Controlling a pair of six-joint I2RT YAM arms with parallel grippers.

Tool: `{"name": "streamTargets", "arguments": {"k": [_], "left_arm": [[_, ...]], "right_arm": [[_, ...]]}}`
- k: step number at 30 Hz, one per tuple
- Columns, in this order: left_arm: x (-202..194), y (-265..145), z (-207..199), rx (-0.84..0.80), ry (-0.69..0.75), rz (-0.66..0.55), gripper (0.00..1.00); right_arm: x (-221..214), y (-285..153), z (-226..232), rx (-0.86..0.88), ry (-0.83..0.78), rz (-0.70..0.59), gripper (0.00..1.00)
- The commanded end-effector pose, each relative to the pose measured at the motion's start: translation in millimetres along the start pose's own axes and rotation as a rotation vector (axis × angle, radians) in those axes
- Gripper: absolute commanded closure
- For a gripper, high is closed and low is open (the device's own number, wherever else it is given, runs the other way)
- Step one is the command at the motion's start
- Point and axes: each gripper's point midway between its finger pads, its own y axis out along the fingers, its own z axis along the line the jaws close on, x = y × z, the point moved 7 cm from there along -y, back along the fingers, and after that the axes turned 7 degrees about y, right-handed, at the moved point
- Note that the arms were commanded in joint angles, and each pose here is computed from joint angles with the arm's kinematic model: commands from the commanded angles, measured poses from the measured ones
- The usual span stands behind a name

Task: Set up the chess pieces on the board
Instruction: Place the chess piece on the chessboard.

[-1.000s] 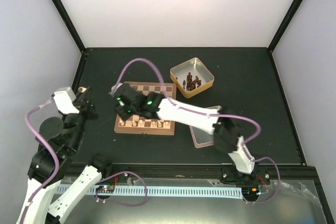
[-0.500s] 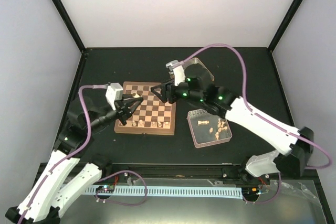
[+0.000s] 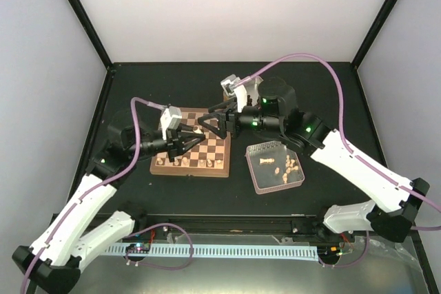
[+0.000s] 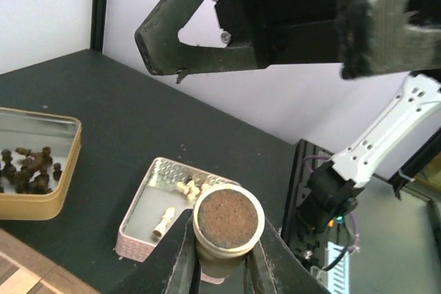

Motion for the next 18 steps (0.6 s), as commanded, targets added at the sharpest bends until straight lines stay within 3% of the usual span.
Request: {"name": "streamTargets", "arguments": {"k": [1,9,18], "left_arm": [[1,8,1,0.021,0.099,0.061,0.98],[-13,61,8,0.213,0.305,0.217,0.98],[-7,68,6,0.236,0.366,0.149,0.98]], "right_arm": [[-5,-2,-9,-0.115,0.024,0.086,0.37],[-18,-6,-32,-0.31,0.093,0.143,0.45],[-35,-26,-39,-0.392,0.131,0.157,0.53]]}}
